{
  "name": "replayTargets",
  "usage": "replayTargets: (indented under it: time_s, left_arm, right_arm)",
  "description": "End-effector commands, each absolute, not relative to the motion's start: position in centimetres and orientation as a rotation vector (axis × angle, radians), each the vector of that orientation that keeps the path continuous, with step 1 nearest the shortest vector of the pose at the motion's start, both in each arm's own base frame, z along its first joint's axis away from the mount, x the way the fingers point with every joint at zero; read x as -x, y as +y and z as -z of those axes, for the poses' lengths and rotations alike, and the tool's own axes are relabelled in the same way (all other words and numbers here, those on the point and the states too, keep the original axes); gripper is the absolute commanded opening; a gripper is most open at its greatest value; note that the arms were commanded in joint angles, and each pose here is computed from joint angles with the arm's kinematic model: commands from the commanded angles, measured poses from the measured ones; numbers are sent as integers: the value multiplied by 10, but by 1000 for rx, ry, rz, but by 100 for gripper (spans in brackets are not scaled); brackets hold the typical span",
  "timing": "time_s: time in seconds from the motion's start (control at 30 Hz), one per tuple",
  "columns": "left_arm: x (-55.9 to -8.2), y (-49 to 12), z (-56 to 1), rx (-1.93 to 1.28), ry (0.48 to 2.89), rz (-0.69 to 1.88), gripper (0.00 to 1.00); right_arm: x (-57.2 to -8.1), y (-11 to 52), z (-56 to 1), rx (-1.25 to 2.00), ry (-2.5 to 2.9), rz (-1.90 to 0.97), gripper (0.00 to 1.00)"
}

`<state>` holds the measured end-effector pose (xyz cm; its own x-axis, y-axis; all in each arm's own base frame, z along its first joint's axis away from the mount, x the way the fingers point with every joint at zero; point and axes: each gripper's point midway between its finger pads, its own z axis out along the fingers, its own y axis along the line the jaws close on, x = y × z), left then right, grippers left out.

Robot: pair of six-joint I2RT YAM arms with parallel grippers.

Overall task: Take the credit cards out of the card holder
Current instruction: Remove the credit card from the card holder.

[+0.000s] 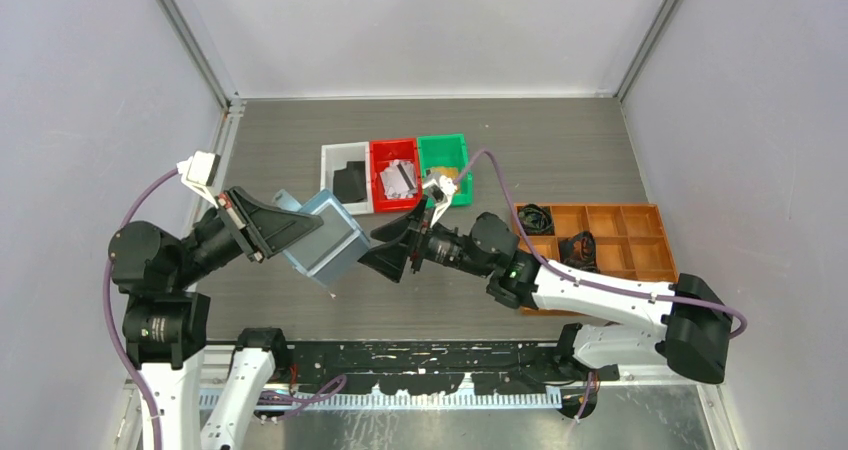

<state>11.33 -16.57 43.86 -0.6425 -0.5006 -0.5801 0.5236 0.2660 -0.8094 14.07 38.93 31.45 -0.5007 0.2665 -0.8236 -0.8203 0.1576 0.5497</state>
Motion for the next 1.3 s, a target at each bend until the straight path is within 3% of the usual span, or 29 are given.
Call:
replayTargets:
  time_s: [0.0, 0.23, 0.6, 1.0, 1.13, 1.27]
  left_arm:
    - [-106, -168, -464, -84, 1619, 1534, 0]
    - [-106, -168, -468, -89, 1618, 1532, 0]
    - [-107, -166, -452, -134, 1633, 1449, 0]
    - [-108, -164, -442, -133, 1650, 1419, 0]
    - [-107, -165, -442, -125, 1656, 1432, 0]
    - [-105, -165, -440, -109, 1656, 1450, 1]
  right_arm:
    - [-156, 371, -373, 303, 1265, -1557, 83]
    - [-145, 377, -390, 294, 1196, -1653, 84]
    - [-65, 373, -424, 698, 1123, -1930, 88]
    - [-92, 393, -449, 573, 1224, -1912, 91]
    - [-90, 400, -456, 628, 1212, -1903, 84]
    - [-87, 407, -462, 638, 1220, -1957, 62]
